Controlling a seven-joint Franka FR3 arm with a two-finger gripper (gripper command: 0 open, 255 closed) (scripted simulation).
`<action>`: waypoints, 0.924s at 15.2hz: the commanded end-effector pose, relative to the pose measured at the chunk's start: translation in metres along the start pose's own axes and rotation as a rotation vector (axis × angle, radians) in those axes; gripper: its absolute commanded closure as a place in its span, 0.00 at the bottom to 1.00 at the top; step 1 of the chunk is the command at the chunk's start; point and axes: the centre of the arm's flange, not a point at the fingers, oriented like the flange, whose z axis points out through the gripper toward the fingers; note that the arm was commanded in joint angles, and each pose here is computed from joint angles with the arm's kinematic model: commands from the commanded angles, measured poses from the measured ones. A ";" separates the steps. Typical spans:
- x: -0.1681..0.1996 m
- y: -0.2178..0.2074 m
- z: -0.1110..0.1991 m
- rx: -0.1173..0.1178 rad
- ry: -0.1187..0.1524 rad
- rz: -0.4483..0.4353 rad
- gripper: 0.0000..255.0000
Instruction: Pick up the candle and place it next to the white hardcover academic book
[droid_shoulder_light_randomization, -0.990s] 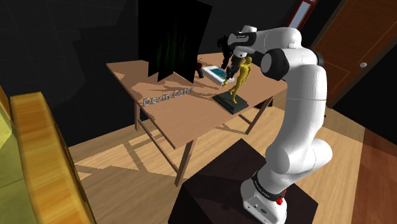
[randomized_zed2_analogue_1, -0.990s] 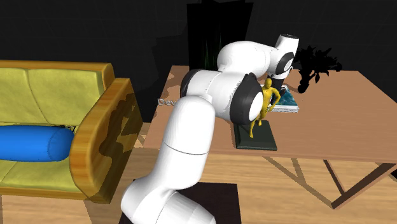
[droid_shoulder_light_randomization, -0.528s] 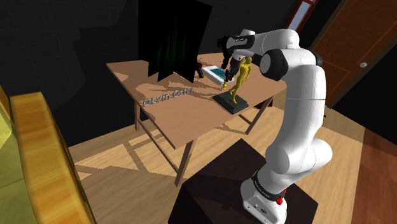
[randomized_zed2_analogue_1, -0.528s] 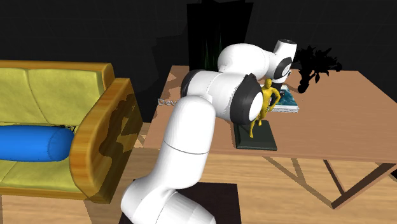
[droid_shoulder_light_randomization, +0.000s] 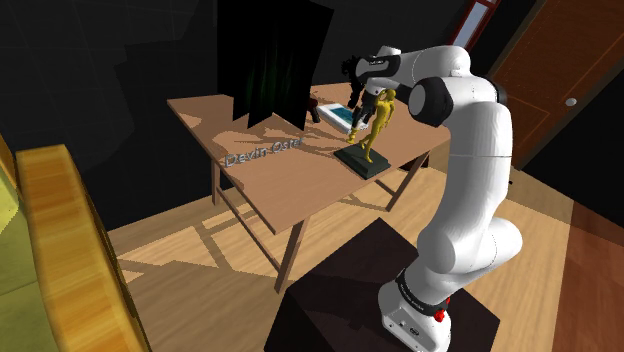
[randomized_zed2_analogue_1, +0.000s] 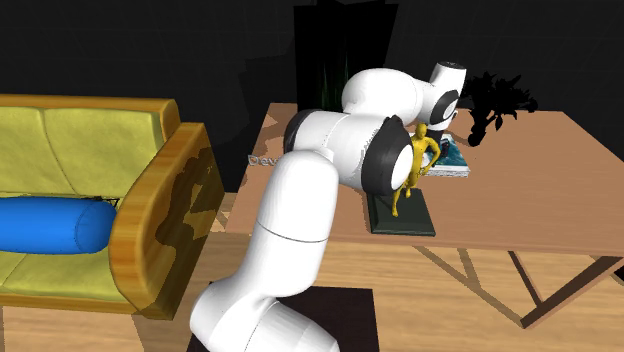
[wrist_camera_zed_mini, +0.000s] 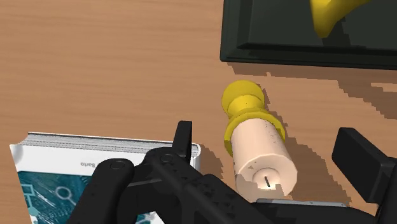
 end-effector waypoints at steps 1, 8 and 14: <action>0.000 0.000 0.001 0.001 -0.002 0.000 0.00; 0.000 0.001 -0.048 0.001 -0.002 0.000 0.00; 0.000 0.001 -0.048 0.001 -0.002 0.000 0.00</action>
